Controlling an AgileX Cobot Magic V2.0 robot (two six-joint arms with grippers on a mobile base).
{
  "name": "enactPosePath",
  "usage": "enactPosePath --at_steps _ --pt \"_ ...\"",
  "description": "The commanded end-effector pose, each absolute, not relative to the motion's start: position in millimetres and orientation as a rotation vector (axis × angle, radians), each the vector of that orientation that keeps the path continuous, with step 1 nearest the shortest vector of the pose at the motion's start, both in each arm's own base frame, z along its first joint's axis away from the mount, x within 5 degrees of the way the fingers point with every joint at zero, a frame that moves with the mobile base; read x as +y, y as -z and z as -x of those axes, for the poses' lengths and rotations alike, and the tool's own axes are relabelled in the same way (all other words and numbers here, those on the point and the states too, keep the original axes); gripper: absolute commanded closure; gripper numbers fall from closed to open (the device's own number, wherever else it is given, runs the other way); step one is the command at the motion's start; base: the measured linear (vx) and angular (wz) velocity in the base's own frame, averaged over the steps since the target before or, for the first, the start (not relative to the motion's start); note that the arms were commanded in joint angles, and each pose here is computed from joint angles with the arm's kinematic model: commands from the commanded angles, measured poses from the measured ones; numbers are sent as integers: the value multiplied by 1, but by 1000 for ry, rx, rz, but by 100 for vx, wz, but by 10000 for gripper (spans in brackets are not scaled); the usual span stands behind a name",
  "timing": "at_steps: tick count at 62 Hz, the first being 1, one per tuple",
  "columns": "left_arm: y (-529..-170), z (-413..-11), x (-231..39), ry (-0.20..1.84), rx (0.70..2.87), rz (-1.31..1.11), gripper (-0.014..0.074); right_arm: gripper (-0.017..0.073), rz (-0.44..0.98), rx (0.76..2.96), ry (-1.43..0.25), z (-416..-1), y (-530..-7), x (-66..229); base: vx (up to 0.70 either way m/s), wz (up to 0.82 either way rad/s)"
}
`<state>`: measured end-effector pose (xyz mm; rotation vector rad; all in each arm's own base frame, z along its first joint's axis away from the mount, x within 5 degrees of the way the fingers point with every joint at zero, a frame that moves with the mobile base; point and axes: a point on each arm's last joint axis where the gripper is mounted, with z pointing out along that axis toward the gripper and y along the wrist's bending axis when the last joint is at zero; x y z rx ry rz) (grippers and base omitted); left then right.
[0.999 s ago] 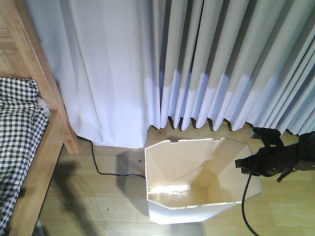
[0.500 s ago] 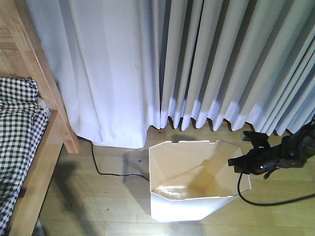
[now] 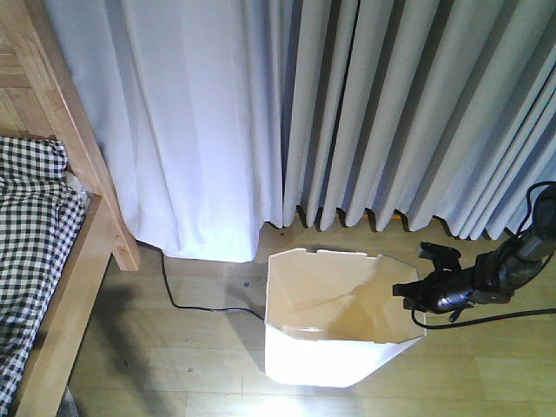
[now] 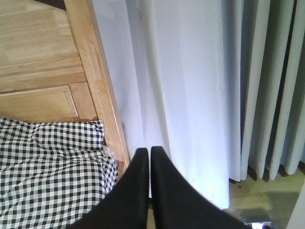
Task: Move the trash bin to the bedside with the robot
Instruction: 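Lower the held bin onto the floor beside the bed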
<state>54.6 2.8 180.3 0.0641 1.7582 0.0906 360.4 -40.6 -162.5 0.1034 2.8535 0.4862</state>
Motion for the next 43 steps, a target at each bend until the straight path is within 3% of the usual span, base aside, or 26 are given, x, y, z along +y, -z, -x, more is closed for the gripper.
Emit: enactPosePath --at_steps 1,15,38,43 --pt "-178 -56 1 -70 1703 -66 599 562 -102 2684 -721 -395 131 -32 0 0" --pt "-178 -56 1 -70 1703 -66 599 562 -128 2703 -749 -410 150 -35 0 0" --pt "-178 -56 1 -70 1703 -66 599 562 18 2743 -779 -429 166 -16 0 0" --pt "-178 -56 1 -70 1703 -66 599 562 -11 2754 -773 -431 171 -13 0 0"
